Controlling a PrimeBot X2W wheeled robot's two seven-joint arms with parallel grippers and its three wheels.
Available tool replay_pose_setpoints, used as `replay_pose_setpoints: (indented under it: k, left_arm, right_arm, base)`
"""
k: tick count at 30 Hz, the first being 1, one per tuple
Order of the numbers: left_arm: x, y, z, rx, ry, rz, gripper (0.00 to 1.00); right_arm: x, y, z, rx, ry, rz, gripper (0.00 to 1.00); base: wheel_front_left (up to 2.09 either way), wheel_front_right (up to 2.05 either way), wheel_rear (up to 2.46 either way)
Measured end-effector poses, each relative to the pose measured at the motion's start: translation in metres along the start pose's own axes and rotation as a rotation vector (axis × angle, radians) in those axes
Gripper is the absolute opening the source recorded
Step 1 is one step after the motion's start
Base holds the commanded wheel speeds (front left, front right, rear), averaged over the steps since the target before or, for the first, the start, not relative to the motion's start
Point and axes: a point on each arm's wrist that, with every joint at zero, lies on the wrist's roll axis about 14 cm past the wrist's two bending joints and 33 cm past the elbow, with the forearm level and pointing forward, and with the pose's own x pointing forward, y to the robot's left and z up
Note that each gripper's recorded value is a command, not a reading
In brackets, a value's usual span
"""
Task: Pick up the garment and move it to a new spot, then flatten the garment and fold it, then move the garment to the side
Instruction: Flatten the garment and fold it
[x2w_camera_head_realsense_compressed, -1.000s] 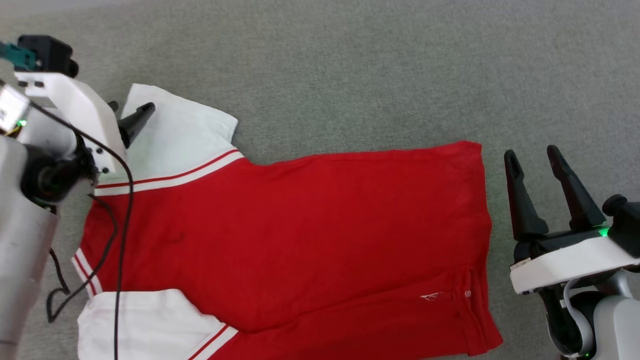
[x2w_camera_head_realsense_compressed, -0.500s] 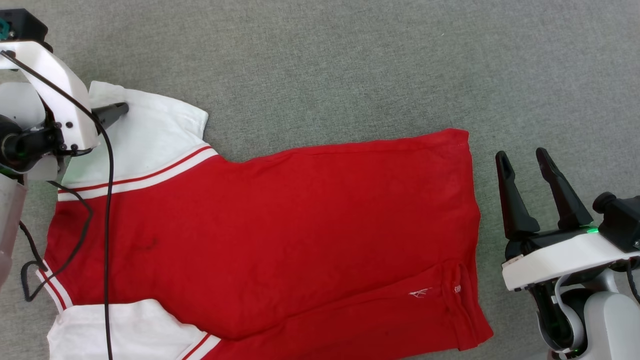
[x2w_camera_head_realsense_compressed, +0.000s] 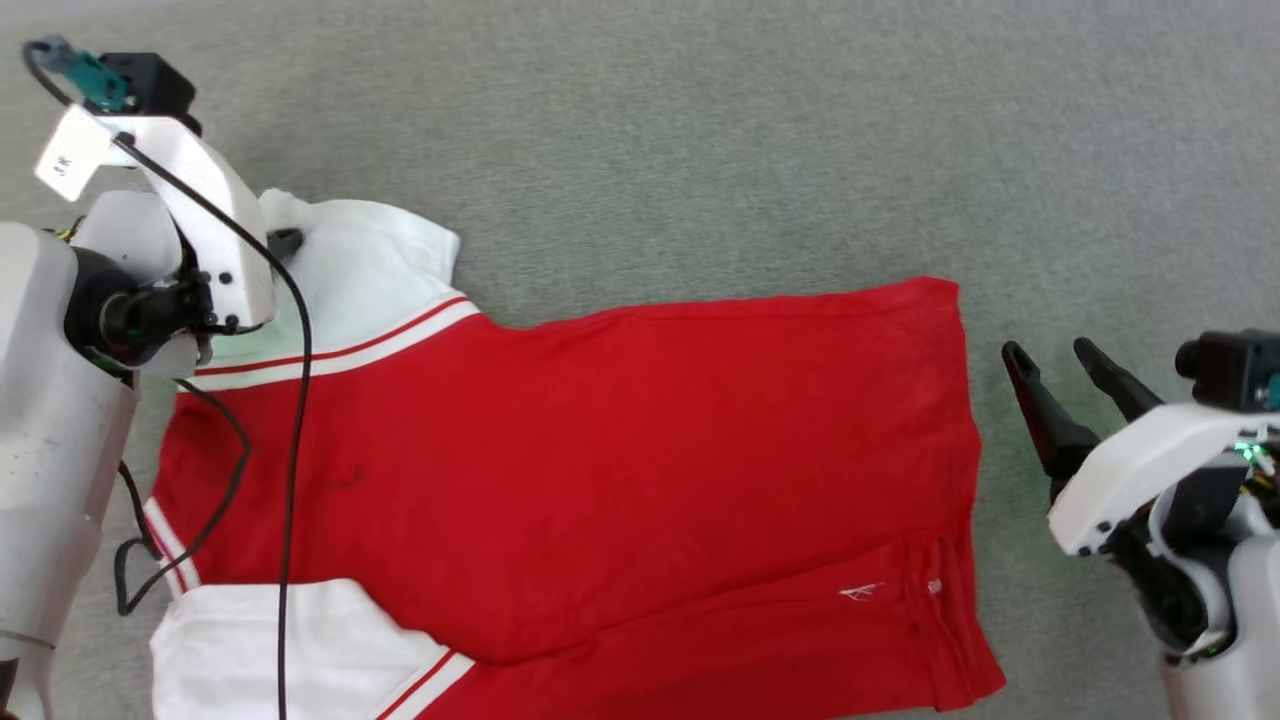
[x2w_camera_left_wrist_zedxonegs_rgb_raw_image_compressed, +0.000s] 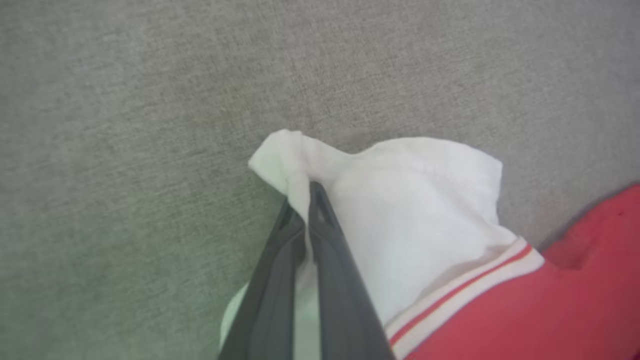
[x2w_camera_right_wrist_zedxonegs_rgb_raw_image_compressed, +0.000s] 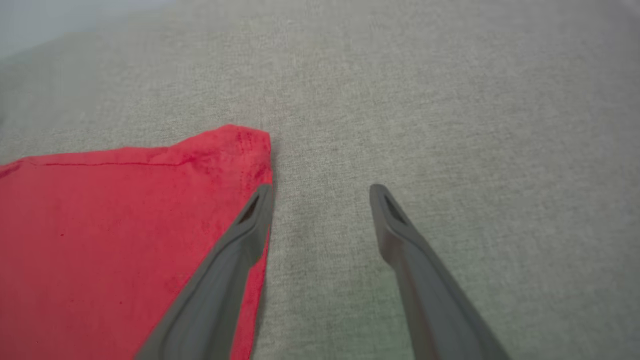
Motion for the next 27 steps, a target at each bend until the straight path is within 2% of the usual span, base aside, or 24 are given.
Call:
replay_pose_setpoints:
  k: [7, 11, 18, 22, 23, 24, 27]
  left_arm:
    - [-0.036, 0.000, 0.024, 0.049, -0.142, 0.015, 0.00]
    - [-0.050, 0.001, 0.030, 0.070, -0.197, 0.019, 0.00]
    - [-0.054, 0.008, 0.030, 0.088, -0.246, 0.023, 0.00]
    - [-0.053, 0.011, 0.027, 0.086, -0.257, 0.023, 0.00]
    - [-0.053, 0.012, 0.025, 0.085, -0.257, 0.024, 0.00]
    - [-0.053, 0.012, 0.023, 0.085, -0.257, 0.025, 0.00]
    - [-0.056, 0.012, 0.022, 0.085, -0.270, 0.025, 0.00]
  right_arm:
    - [0.022, 0.015, -0.003, -0.086, 0.232, 0.081, 1.00]
    - [0.037, 0.031, -0.001, -0.146, 0.318, 0.129, 1.00]
    - [0.064, 0.049, -0.016, -0.247, 0.455, 0.173, 1.00]
    - [0.070, 0.049, -0.035, -0.280, 0.574, 0.174, 1.00]
    - [0.070, 0.049, -0.038, -0.284, 0.599, 0.173, 0.41]
    - [0.071, 0.049, -0.039, -0.289, 0.618, 0.174, 0.00]
    - [0.070, 0.052, -0.040, -0.285, 0.633, 0.183, 0.00]
  base:
    - [0.00, 0.00, 0.00]
    - [0.00, 0.00, 0.00]
    - [0.00, 0.00, 0.00]
    - [0.00, 0.00, 0.00]
    - [0.00, 0.00, 0.00]
    - [0.00, 0.00, 0.00]
    - [0.00, 0.00, 0.00]
